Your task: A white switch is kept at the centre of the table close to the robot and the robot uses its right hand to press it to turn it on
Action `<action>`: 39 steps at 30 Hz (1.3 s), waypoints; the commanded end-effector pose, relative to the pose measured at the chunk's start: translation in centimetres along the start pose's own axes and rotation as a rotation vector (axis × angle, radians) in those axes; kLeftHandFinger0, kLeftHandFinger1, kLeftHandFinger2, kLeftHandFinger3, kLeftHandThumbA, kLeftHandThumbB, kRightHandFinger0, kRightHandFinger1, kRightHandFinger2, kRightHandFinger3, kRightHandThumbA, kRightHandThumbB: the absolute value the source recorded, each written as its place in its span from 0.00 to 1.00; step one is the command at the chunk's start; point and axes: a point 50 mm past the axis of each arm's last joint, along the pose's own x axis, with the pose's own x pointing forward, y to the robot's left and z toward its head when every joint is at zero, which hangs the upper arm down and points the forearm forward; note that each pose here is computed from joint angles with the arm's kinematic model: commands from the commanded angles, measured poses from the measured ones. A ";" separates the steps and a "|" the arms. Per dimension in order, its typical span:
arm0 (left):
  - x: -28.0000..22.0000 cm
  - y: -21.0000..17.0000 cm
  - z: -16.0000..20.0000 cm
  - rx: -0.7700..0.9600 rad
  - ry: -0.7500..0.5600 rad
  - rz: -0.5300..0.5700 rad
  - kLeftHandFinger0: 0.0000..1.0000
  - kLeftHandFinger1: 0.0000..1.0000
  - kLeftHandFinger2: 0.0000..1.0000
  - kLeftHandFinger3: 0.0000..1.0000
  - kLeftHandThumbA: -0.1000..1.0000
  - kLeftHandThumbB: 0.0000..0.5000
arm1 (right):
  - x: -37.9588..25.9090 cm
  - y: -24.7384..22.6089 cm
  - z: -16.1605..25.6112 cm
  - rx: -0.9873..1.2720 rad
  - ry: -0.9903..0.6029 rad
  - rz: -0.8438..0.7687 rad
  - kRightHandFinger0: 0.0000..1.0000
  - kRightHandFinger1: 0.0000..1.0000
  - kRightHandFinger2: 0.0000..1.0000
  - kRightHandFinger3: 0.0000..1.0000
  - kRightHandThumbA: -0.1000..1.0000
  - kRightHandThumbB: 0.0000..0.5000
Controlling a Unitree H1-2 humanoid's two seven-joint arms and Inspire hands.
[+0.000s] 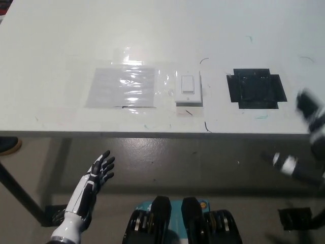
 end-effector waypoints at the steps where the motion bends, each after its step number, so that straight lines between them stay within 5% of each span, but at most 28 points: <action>1: 0.5 0.1 1.7 -0.001 -0.078 -0.022 1.00 1.00 1.00 1.00 1.00 0.03 | 10.2 -2.2 7.5 -0.154 -0.097 0.230 1.00 1.00 1.00 1.00 1.00 0.26; 4: 0.5 0.1 1.6 0.003 -0.077 -0.019 1.00 1.00 1.00 1.00 1.00 0.03 | 14.6 -1.7 8.5 -0.239 -0.063 0.343 1.00 1.00 1.00 1.00 1.00 0.41; 14: 0.6 0.1 1.7 0.002 -0.074 -0.025 1.00 1.00 1.00 1.00 1.00 0.00 | 24.3 2.3 9.5 -0.483 -0.003 0.594 1.00 1.00 1.00 1.00 1.00 0.57; 17: 0.3 -0.1 1.5 0.012 -0.058 -0.017 1.00 1.00 1.00 1.00 1.00 0.00 | 25.8 4.2 8.3 -0.588 0.065 0.655 1.00 1.00 1.00 1.00 1.00 0.52; 19: 0.2 -0.1 1.3 0.012 -0.050 -0.015 1.00 1.00 1.00 1.00 1.00 0.10 | 26.0 5.1 7.2 -0.615 0.097 0.679 1.00 1.00 1.00 1.00 1.00 0.53; 26: 0.2 -0.1 1.1 0.021 -0.054 -0.015 1.00 1.00 1.00 1.00 0.96 0.05 | 26.0 7.8 3.2 -0.709 0.190 0.815 1.00 1.00 1.00 1.00 1.00 0.54; 29: 0.2 0.0 1.1 0.009 -0.044 -0.024 1.00 1.00 1.00 1.00 0.96 0.14 | 25.4 8.7 2.2 -0.742 0.232 0.837 1.00 1.00 1.00 1.00 1.00 0.56; 32: 0.3 -0.1 1.1 0.011 -0.047 -0.022 1.00 1.00 1.00 1.00 0.95 0.05 | 25.3 9.2 1.7 -0.755 0.256 0.852 1.00 1.00 1.00 1.00 1.00 0.56; 39: 0.4 -0.2 1.2 0.012 -0.059 -0.013 1.00 1.00 1.00 1.00 0.95 0.07 | 26.1 10.2 0.5 -0.816 0.264 0.865 1.00 1.00 1.00 1.00 1.00 0.57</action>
